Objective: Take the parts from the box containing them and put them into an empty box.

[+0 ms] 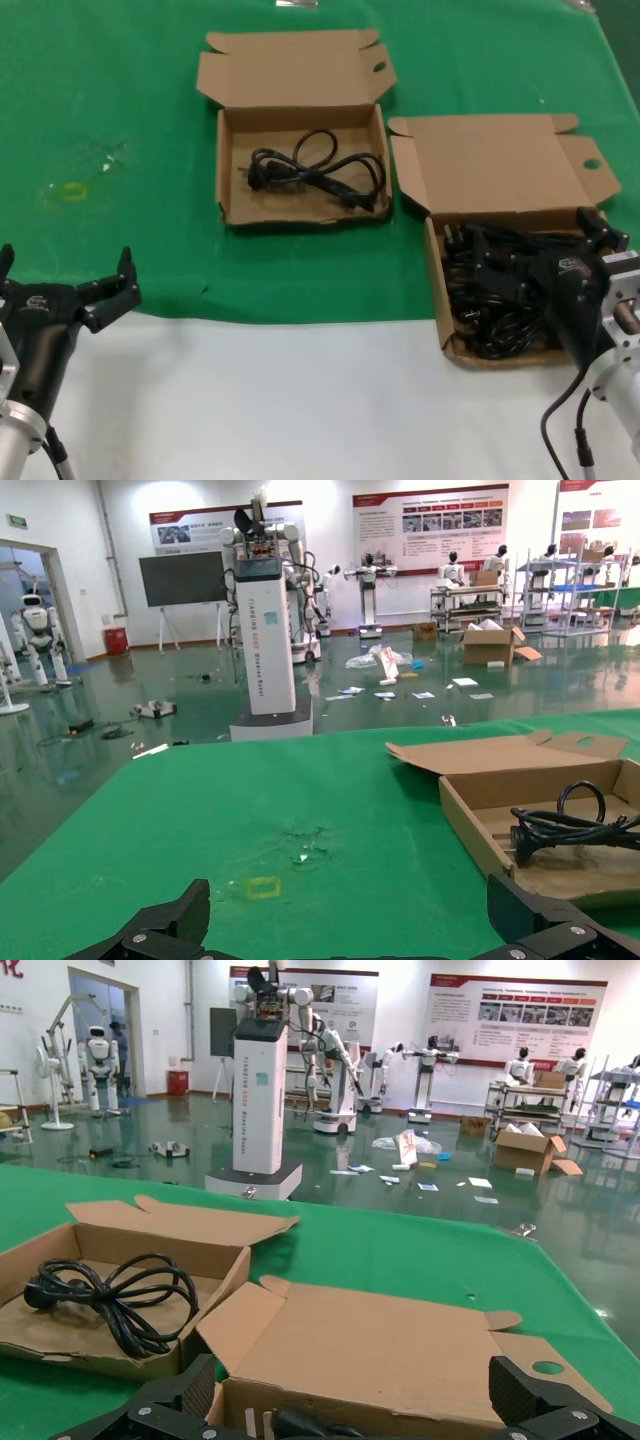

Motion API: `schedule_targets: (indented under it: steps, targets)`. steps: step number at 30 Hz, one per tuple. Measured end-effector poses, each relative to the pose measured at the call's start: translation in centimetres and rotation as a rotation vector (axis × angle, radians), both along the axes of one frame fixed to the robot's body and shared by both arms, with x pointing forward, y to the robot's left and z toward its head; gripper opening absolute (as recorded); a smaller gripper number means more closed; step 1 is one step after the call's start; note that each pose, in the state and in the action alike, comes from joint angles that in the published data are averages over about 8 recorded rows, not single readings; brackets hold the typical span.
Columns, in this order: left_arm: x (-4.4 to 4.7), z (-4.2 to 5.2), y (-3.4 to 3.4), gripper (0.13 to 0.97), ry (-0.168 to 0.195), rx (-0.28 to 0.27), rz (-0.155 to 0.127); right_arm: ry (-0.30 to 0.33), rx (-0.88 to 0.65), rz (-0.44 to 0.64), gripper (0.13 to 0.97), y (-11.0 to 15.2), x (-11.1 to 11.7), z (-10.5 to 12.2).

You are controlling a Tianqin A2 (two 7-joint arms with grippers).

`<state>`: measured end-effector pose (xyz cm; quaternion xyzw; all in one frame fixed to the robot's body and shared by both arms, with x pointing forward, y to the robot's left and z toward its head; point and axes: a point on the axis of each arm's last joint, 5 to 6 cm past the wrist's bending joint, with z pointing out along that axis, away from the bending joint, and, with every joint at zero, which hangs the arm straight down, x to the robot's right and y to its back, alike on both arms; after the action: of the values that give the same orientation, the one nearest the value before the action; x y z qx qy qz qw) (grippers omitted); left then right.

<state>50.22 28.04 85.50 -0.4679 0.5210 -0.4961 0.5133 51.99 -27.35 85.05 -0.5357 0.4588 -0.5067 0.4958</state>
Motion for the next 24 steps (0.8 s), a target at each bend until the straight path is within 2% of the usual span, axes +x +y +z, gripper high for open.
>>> schedule_targets:
  steps: [24]
  targets:
    - [0.0, 0.0, 0.0, 0.966, 0.0, 0.0, 0.0, 0.0, 0.0, 0.0, 0.966, 0.0, 0.0, 0.0]
